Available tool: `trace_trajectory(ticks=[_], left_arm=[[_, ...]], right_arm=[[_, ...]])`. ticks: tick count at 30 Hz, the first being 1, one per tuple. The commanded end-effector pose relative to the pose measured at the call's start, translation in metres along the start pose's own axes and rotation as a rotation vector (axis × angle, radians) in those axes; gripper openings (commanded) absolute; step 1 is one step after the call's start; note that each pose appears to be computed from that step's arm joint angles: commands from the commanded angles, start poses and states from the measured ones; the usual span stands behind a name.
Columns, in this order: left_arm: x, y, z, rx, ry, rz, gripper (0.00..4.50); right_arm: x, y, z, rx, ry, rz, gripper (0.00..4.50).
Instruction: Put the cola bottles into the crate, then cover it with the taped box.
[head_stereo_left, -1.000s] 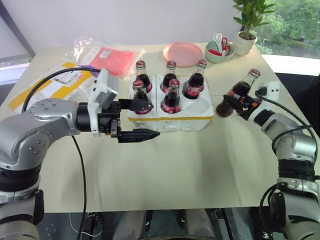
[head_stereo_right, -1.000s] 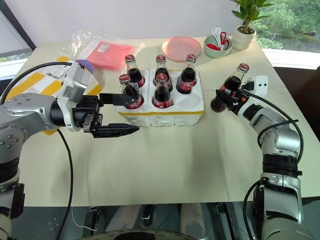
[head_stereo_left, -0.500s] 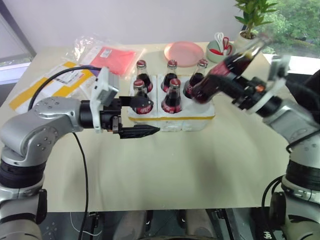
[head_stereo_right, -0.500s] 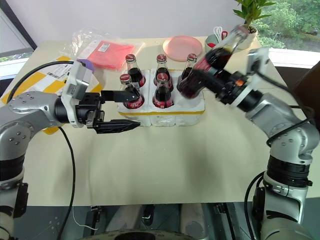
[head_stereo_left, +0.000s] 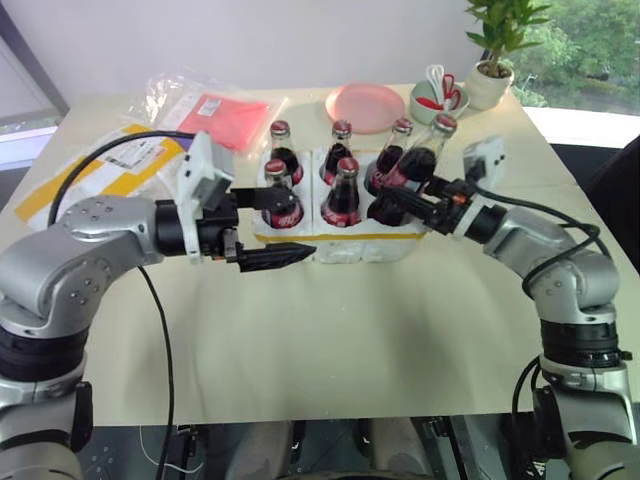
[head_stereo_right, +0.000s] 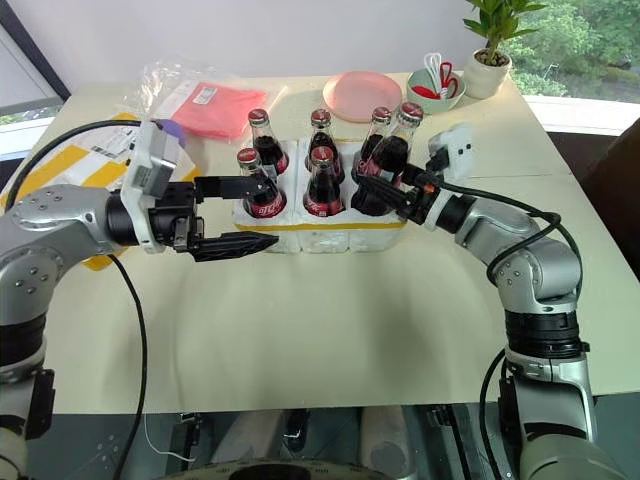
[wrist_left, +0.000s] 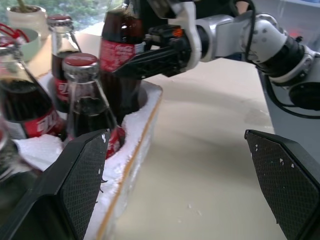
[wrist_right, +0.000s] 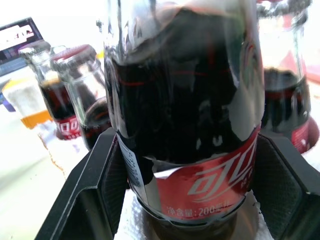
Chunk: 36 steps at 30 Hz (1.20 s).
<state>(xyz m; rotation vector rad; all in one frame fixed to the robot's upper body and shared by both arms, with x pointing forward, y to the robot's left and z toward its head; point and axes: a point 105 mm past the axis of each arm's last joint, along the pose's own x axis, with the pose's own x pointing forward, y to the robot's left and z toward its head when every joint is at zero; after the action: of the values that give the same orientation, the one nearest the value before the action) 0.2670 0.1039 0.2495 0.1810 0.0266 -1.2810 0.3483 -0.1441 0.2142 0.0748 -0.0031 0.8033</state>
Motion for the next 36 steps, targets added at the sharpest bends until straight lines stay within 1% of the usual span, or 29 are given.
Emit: trace_trajectory(ticks=[1,4,8,12,14,15,16,20,22,24,27,29,30,33,35,36], left_arm=[[-0.004,-0.002,0.01,0.045,-0.031,0.012,4.5],[-0.005,-0.001,0.008,0.043,-0.029,0.02,4.5],[-0.004,0.001,0.007,0.047,-0.024,0.025,4.5],[-0.005,0.002,0.005,0.057,-0.01,0.038,4.5],[-0.008,0.004,-0.001,0.069,0.022,0.059,4.5],[-0.009,0.004,-0.004,0.073,0.034,0.067,4.5],[-0.012,0.005,-0.007,0.075,0.05,0.084,4.5],[-0.032,0.018,-0.025,0.094,0.137,0.226,4.5],[-0.046,0.03,-0.034,0.117,0.191,0.34,4.5],[-0.067,0.042,-0.041,0.154,0.253,0.481,4.5],[-0.107,0.051,-0.04,0.229,0.331,0.693,4.5],[-0.129,0.053,-0.038,0.251,0.36,0.802,4.5],[-0.135,0.053,-0.037,0.254,0.366,0.83,4.5],[-0.177,0.049,-0.041,0.321,0.478,0.992,4.5],[-0.197,0.046,-0.051,0.324,0.553,1.054,4.5],[-0.209,0.047,-0.062,0.338,0.633,1.086,4.5]], right_arm=[[-0.004,-0.001,0.01,-0.062,-0.017,0.005,2.79],[-0.005,-0.001,0.004,-0.091,0.016,0.013,2.79],[0.002,0.0,-0.01,-0.12,0.074,0.012,2.79],[0.01,-0.005,-0.022,-0.124,0.123,-0.002,2.79],[0.012,-0.008,-0.028,-0.106,0.15,-0.002,3.84],[0.012,-0.008,-0.029,-0.101,0.158,-0.001,4.24],[0.012,-0.008,-0.028,-0.106,0.158,0.004,4.43],[0.003,-0.003,-0.016,-0.145,0.148,0.046,4.43],[-0.007,0.002,-0.005,-0.154,0.137,0.092,4.43],[-0.022,0.01,0.012,-0.173,0.128,0.15,4.43],[-0.05,0.017,0.043,-0.209,0.108,0.224,4.43],[-0.066,0.019,0.059,-0.225,0.103,0.249,4.43],[-0.07,0.019,0.063,-0.228,0.104,0.255,4.43],[-0.093,0.008,0.076,-0.234,0.138,0.232,4.43],[-0.101,0.005,0.077,-0.256,0.159,0.226,4.43],[-0.104,0.003,0.077,-0.287,0.173,0.216,4.43]])
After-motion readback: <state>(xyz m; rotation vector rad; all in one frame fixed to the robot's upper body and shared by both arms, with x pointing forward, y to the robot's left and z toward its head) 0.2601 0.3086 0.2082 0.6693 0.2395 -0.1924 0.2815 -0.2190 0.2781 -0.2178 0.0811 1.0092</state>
